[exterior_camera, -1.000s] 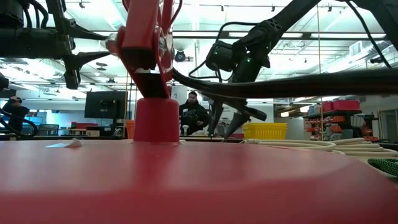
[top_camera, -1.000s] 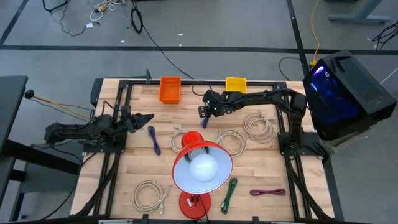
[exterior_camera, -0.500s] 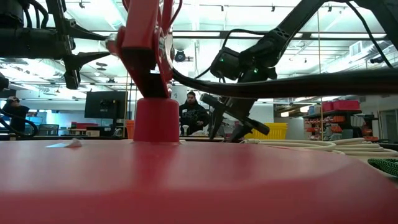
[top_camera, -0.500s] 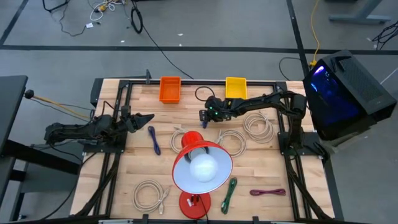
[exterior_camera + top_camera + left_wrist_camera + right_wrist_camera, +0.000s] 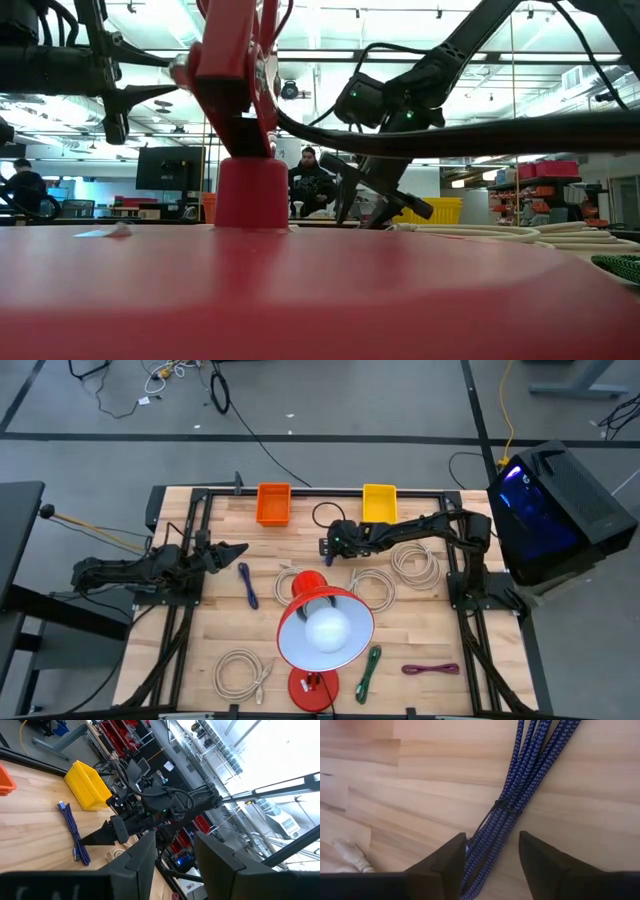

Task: Pick & Place USB Port
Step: Put the blue USB cable into the yellow bin

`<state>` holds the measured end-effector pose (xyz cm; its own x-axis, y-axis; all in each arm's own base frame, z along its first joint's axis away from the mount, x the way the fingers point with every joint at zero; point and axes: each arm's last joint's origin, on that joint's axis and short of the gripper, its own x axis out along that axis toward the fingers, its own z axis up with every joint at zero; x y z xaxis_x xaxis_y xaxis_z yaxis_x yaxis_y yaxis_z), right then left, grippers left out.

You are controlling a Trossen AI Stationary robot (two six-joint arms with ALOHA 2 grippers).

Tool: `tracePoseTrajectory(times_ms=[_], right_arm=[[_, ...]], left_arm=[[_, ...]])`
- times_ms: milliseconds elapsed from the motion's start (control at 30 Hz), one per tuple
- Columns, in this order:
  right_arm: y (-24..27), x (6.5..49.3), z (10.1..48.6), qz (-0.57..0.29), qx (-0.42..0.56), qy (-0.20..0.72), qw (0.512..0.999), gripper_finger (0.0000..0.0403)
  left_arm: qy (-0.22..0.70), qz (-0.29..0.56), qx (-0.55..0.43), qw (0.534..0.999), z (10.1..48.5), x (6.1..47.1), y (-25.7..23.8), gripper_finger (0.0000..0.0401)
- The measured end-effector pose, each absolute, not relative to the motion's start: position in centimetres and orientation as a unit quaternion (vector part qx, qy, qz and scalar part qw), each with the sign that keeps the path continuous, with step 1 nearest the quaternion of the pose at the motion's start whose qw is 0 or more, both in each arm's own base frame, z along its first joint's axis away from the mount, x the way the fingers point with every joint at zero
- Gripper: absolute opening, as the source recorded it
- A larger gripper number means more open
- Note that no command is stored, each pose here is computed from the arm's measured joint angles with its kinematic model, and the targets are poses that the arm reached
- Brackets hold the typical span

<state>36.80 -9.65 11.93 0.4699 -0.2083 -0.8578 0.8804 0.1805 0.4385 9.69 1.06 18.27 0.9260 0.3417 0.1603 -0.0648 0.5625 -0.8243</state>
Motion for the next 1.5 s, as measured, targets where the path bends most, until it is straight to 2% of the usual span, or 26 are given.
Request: tracePoseTrajectory(times_ms=[133, 200, 300, 367, 633, 800, 1067, 1300, 1500], right_arm=[[-9.8, 36.8, 11.8, -0.381, 0.504, 0.343, 0.695, 0.0140], [-9.8, 36.8, 11.9, -0.374, 0.499, 0.345, 0.701, 0.0106], [-9.6, 36.9, 11.8, -0.364, 0.484, 0.355, 0.713, 0.0034], [-9.5, 37.1, 11.9, -0.343, 0.481, 0.361, 0.722, 0.0014], [-10.4, 36.6, 12.2, -0.323, 0.475, 0.378, 0.726, 0.0004], [-10.8, 35.6, 13.8, -0.340, 0.443, 0.379, 0.738, 0.0001], [-11.6, 32.5, 21.3, -0.378, 0.369, 0.324, 0.785, 0.0000], [-10.4, 25.9, 29.5, -0.443, 0.260, 0.276, 0.813, 0.0000], [-9.4, 21.7, 32.4, -0.456, 0.221, 0.277, 0.816, 0.0000]], left_arm=[[-0.151, 0.118, -0.453, 0.871, 18.2, 9.7, 1.1, 0.0142], [-0.151, 0.118, -0.452, 0.871, 18.2, 9.7, 1.1, 0.0142], [-0.151, 0.118, -0.452, 0.871, 18.2, 9.7, 1.1, 0.0142], [-0.149, 0.119, -0.451, 0.872, 18.2, 9.7, 1.1, 0.0142], [-0.141, 0.123, -0.451, 0.873, 18.0, 9.7, 1.1, 0.0142], [-0.142, 0.124, -0.451, 0.872, 18.0, 9.7, 1.1, 0.0142], [-0.147, 0.134, -0.451, 0.870, 18.0, 9.7, 1.1, 0.0142], [-0.158, 0.158, -0.450, 0.865, 18.0, 9.6, 1.3, 0.0142], [-0.171, 0.186, -0.448, 0.857, 18.0, 9.6, 1.4, 0.0142]])
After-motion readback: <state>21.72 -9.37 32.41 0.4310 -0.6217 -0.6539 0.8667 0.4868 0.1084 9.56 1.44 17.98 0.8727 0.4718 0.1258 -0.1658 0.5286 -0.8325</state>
